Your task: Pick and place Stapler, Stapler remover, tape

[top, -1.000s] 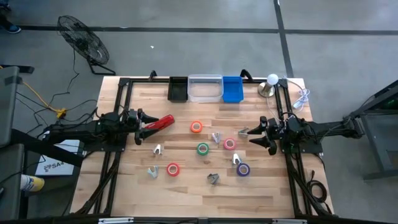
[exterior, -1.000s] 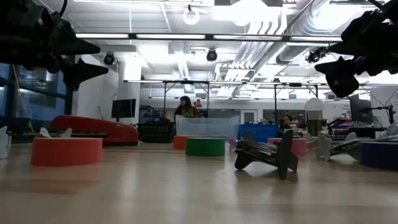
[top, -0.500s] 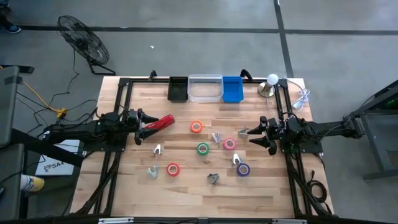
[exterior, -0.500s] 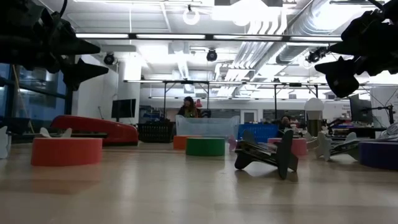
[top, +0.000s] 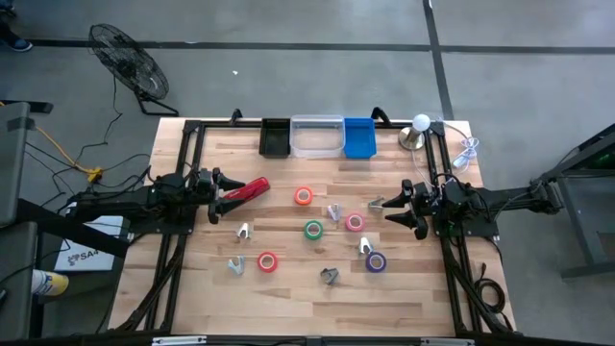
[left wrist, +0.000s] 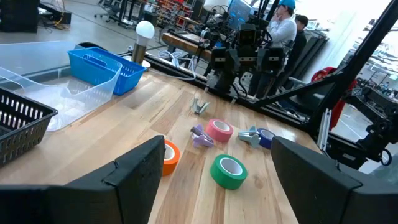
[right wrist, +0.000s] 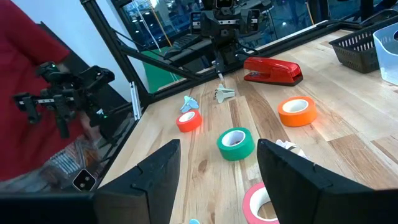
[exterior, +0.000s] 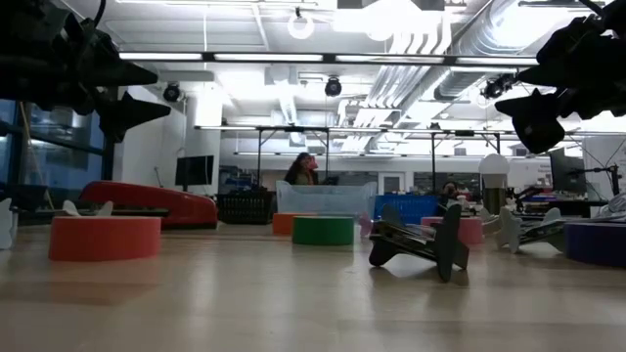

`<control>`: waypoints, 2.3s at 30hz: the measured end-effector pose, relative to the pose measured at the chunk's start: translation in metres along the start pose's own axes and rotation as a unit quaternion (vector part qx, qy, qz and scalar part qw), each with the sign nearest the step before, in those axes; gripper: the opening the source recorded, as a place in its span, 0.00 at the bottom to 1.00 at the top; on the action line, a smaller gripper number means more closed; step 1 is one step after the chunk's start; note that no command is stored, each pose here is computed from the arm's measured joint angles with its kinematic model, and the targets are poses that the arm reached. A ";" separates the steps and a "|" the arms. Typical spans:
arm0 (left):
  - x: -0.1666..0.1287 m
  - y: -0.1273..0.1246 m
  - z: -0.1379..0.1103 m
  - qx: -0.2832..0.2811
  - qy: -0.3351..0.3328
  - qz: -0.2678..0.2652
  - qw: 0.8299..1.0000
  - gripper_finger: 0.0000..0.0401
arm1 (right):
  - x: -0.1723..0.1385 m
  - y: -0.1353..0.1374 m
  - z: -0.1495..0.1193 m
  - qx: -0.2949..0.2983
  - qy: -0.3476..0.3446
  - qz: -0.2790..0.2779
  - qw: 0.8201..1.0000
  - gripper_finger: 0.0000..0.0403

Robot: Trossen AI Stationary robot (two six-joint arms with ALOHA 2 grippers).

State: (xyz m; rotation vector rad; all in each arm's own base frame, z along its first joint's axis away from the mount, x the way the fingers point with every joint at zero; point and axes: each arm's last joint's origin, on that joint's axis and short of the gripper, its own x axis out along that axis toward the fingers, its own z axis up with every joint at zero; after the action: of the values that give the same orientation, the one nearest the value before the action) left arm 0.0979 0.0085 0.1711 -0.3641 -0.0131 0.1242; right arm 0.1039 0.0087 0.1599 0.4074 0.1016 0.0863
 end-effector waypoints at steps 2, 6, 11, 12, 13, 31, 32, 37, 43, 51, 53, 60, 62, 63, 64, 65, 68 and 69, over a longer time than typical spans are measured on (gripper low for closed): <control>0.000 0.000 0.000 0.000 0.000 0.000 1.000 0.73 | 0.000 0.000 0.000 0.000 0.000 0.000 1.000 0.51; 0.000 0.000 0.000 0.000 0.000 0.000 1.000 0.73 | 0.000 0.000 0.000 0.000 0.000 0.000 1.000 0.51; 0.000 0.000 0.000 0.000 0.000 0.000 1.000 0.73 | 0.000 0.000 0.000 0.000 0.000 0.000 1.000 0.51; 0.000 0.000 0.000 0.000 0.000 0.000 1.000 0.73 | 0.000 0.000 0.000 0.000 0.000 0.000 1.000 0.51; 0.000 0.000 0.000 0.000 0.000 0.000 1.000 0.73 | 0.000 0.000 0.000 0.000 0.000 0.000 1.000 0.51; 0.000 0.000 0.000 0.000 0.000 0.000 1.000 0.73 | 0.000 0.000 0.000 0.000 0.000 0.000 1.000 0.51; 0.000 0.000 0.000 0.000 0.000 0.000 1.000 0.73 | 0.000 0.000 0.000 0.000 0.000 0.000 1.000 0.51; 0.000 0.000 0.000 0.000 0.000 0.000 1.000 0.73 | 0.000 0.000 0.000 0.000 0.000 0.000 1.000 0.51; 0.000 0.000 0.000 0.000 0.000 0.000 1.000 0.73 | 0.000 0.000 0.000 0.000 0.000 0.000 1.000 0.51; 0.000 0.000 0.000 0.000 0.000 0.000 1.000 0.73 | 0.000 0.000 0.000 0.017 0.000 0.000 1.000 0.51; 0.000 0.000 0.000 0.000 0.000 0.000 1.000 0.73 | 0.000 0.000 0.000 0.017 0.000 0.000 1.000 0.51; 0.000 0.000 0.000 0.000 0.000 0.000 1.000 0.73 | 0.000 0.000 0.001 0.053 -0.005 -0.004 0.999 0.51; 0.000 0.000 0.000 0.000 0.000 0.000 1.000 0.73 | -0.001 0.000 0.004 0.071 -0.006 -0.024 0.997 0.51; 0.000 0.000 0.000 0.000 0.000 0.000 1.000 0.73 | -0.001 0.001 0.008 0.078 -0.006 -0.032 0.996 0.51; 0.000 0.000 0.000 0.000 0.000 0.000 1.000 0.73 | -0.002 0.003 0.012 0.081 -0.007 -0.041 0.996 0.51; 0.000 0.000 0.000 0.000 0.000 0.000 1.000 0.73 | -0.003 0.004 0.017 0.083 -0.006 -0.053 0.995 0.51; 0.000 0.000 0.000 0.000 0.000 0.000 1.000 0.73 | -0.006 0.006 0.032 0.082 0.018 -0.107 0.991 0.51; 0.000 0.000 0.000 0.000 0.000 0.000 1.000 0.73 | -0.006 0.007 0.038 0.081 0.029 -0.128 0.988 0.51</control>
State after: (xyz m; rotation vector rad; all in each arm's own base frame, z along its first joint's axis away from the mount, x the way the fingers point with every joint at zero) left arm 0.0979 0.0085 0.1711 -0.3641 -0.0132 0.1239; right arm 0.1015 0.0001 0.1979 0.5510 0.2176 -0.1652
